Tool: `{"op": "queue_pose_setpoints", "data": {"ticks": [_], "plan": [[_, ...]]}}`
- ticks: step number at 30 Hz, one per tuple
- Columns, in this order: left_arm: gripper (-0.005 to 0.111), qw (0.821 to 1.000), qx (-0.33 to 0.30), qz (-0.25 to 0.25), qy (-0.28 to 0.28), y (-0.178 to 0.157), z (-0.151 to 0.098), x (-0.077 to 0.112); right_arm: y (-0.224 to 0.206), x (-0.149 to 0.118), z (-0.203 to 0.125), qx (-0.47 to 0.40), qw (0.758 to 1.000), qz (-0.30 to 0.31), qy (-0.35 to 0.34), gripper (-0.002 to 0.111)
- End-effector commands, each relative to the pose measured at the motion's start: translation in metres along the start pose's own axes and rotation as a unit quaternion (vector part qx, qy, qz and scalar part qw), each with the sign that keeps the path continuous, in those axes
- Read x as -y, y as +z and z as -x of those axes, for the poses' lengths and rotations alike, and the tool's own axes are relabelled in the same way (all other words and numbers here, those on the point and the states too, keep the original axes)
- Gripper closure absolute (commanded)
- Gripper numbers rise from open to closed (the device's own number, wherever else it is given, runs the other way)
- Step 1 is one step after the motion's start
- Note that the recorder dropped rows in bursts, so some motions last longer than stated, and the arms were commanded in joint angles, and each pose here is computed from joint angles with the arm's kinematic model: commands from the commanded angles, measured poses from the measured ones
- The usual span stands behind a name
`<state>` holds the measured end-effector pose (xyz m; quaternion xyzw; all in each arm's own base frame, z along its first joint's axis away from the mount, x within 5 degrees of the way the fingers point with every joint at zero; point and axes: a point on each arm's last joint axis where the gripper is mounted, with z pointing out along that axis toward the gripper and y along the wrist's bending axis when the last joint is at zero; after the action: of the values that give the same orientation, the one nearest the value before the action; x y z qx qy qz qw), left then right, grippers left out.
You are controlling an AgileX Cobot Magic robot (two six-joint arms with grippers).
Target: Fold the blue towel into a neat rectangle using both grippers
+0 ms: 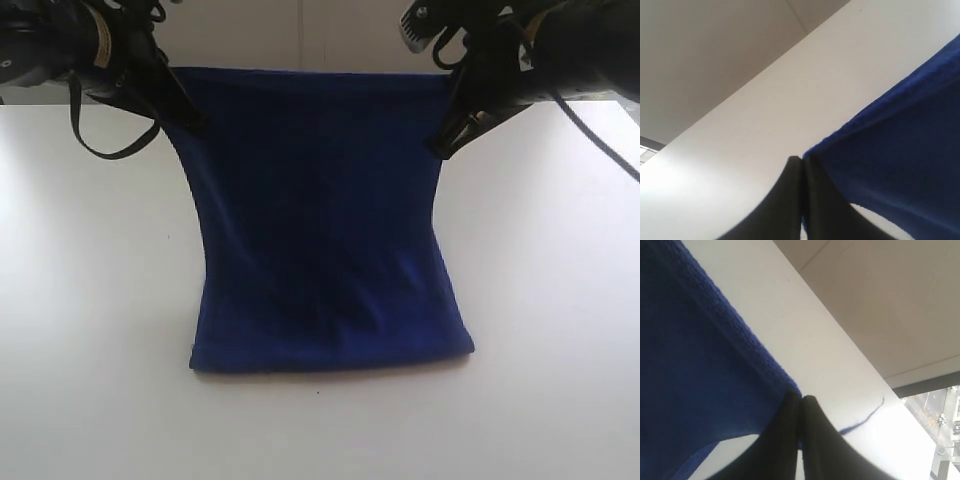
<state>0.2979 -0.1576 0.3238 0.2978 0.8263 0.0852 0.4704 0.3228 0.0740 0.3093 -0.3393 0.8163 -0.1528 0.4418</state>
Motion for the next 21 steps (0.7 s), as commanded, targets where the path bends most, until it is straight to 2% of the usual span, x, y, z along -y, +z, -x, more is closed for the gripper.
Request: {"op": "queue_pose_setpoints", "data": {"ticks": [1, 10, 21], "plan": [[0.107, 0.998, -0.059, 0.032, 0.0, 0.004, -0.013, -0.009, 0.003, 0.003, -0.011, -0.05, 0.999, -0.004, -0.008, 0.108], [0.107, 0.996, -0.08, 0.019, 0.028, 0.035, -0.022, 0.006, 0.022, 0.012, -0.025, -0.072, 0.997, -0.017, 0.012, 0.108], [0.107, 0.996, -0.085, 0.031, -0.011, 0.059, -0.036, -0.016, 0.047, 0.008, -0.033, -0.071, 0.997, -0.011, 0.001, 0.108]]}}
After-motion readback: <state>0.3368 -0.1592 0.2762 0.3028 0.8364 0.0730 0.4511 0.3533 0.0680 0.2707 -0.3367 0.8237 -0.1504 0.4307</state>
